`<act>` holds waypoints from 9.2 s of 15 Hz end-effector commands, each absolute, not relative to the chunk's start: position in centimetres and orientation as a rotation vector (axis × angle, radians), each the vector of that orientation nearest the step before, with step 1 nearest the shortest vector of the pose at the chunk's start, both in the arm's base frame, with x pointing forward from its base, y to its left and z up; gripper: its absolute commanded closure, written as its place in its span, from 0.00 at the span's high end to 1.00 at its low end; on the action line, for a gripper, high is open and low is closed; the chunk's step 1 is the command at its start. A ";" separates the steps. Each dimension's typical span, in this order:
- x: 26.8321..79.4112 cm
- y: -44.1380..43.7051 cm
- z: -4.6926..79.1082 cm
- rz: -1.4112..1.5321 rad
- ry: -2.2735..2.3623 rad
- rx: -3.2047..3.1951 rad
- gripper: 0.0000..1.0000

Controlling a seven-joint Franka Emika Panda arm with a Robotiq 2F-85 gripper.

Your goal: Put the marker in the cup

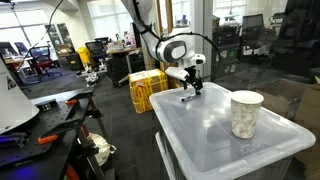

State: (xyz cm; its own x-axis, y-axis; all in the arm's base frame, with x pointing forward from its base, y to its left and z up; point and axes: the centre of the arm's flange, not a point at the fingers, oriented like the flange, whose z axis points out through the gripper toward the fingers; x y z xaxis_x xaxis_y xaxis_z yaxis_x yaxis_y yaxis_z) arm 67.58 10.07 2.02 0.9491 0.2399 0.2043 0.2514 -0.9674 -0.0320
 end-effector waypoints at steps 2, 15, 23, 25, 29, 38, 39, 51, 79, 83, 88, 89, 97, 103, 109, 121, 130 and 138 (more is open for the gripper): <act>70.4 10.5 0.9 -0.227 -0.365 -3.037 1.00; 72.6 10.9 -1.2 -0.137 -0.358 -3.043 0.63; 73.0 10.9 -0.4 -0.159 -0.348 -3.046 0.02; 72.7 10.8 -0.1 -0.164 -0.337 -3.055 0.05; 71.5 10.7 1.1 -0.183 -0.311 -3.095 0.05; 68.8 11.6 5.0 -0.300 -0.236 -3.229 0.05; 68.4 11.8 5.5 -0.328 -0.223 -3.246 0.05; 65.3 11.9 8.2 -0.605 -0.046 -3.388 0.05; 65.0 6.6 11.0 -1.375 0.657 -3.461 0.05; 64.8 6.5 11.6 -1.495 0.700 -3.451 0.05; 64.5 5.8 12.4 -1.647 0.762 -3.429 0.05; 64.3 5.6 12.6 -1.676 0.784 -3.422 0.05; 63.0 2.1 14.3 -1.854 0.917 -3.388 0.05; 62.0 -1.3 15.5 -1.940 0.995 -3.378 0.05; 62.2 -3.3 15.8 -2.025 1.018 -3.355 0.05; 63.1 -5.2 13.7 -2.249 1.011 -3.169 0.05; 63.4 -6.5 11.6 -2.350 1.022 -3.033 0.05; 63.2 -7.2 9.5 -2.389 1.011 -2.959 0.05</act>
State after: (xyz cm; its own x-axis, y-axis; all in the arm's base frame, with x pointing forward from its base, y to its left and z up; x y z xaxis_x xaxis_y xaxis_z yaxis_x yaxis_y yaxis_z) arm 62.99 -6.40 10.38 0.3011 0.0816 0.9501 -0.7600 -0.5813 0.2908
